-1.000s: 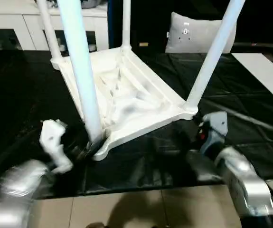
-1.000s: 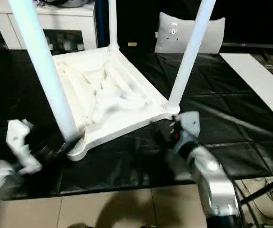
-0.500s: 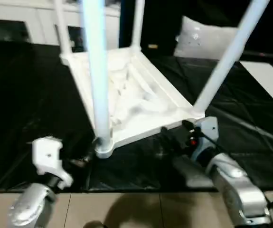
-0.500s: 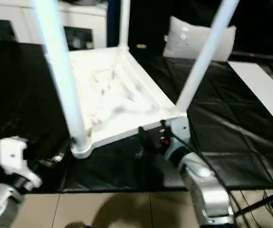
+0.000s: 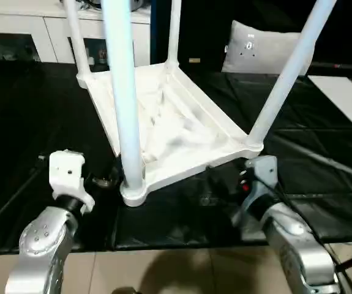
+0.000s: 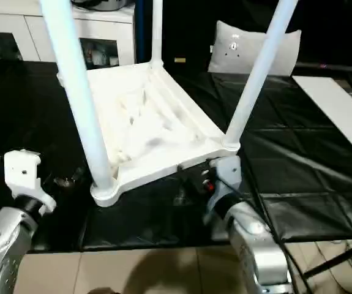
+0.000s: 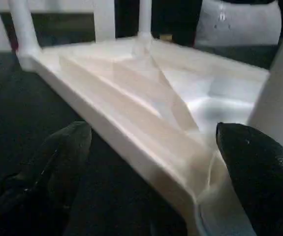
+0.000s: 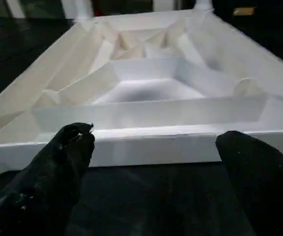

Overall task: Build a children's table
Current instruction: Flip table

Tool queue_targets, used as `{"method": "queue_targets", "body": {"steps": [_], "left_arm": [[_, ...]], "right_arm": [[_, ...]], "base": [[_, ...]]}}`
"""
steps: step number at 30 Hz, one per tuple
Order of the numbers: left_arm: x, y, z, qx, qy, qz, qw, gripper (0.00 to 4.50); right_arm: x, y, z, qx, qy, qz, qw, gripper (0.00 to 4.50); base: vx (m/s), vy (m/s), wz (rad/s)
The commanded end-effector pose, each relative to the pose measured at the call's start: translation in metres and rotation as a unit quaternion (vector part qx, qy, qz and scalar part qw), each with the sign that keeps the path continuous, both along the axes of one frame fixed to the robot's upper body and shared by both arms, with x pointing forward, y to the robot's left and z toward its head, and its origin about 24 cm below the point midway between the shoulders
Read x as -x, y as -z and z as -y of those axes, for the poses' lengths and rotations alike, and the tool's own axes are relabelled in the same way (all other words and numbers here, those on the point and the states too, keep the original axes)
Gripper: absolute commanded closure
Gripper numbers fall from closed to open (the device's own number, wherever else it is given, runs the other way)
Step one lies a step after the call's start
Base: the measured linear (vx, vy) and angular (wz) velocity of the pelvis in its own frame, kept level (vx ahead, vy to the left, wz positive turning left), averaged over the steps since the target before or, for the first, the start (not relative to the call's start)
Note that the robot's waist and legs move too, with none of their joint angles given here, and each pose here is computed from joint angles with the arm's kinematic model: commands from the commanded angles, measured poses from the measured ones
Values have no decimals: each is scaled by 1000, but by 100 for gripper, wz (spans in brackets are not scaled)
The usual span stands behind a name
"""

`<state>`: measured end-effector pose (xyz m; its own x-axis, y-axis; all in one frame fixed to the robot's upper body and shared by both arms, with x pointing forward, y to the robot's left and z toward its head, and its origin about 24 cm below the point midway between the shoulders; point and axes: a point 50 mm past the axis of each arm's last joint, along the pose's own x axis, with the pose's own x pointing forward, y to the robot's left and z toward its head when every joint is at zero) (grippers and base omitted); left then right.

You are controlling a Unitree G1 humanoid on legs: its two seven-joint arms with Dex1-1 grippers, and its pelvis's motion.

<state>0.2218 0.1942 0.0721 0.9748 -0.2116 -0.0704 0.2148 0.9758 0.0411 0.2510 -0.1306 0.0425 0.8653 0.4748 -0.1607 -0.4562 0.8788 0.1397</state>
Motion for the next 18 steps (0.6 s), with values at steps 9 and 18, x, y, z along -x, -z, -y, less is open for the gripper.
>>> {"method": "queue_targets", "body": {"steps": [9,18], "left_arm": [[17,-7,-17,50,90,-1,995,4],[-6,5,20,37,144,-30,988,4]], "right_arm": [[1,11,-2,23,-48,-15,998,0],[-12,3,0,22,-33,7,999,0]], "base": [[0,0,0],[0,0,0]]}}
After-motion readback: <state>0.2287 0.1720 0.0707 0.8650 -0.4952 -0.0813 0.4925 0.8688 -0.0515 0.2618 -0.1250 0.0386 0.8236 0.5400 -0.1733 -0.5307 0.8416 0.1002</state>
